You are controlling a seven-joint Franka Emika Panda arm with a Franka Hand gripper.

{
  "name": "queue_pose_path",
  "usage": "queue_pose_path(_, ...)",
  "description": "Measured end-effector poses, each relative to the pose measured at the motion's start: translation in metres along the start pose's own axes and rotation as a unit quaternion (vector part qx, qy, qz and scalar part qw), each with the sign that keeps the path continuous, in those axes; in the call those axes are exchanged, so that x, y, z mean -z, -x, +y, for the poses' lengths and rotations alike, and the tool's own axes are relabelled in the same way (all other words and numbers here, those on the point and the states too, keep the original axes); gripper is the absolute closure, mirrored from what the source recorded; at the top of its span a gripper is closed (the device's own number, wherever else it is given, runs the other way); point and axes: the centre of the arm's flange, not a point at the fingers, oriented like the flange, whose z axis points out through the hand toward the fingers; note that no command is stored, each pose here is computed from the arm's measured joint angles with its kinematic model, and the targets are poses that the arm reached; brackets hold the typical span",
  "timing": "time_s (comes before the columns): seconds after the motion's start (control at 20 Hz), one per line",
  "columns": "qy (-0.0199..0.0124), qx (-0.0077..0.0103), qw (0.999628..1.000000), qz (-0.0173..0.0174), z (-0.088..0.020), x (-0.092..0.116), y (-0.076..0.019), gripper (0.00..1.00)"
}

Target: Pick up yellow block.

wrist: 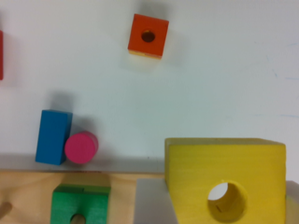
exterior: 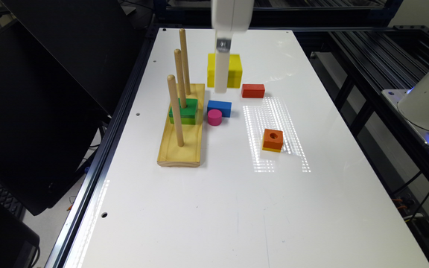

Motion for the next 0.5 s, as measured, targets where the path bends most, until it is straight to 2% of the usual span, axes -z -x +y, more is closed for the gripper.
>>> queue_pose_path(0.15, 0.0005, -0.0003, 0.999999, -0.0012, 0.001, -0.001, -0.0011, 1.0)
queue_pose_path(0.35, -0.0018, -0.0011, 0.999994, 0.0027, -0.001, 0.011, -0.0018, 1.0)
queue_pose_path(0.5, -0.0016, -0.0008, 0.999996, 0.0022, 0.0, 0.023, -0.0008, 1.0)
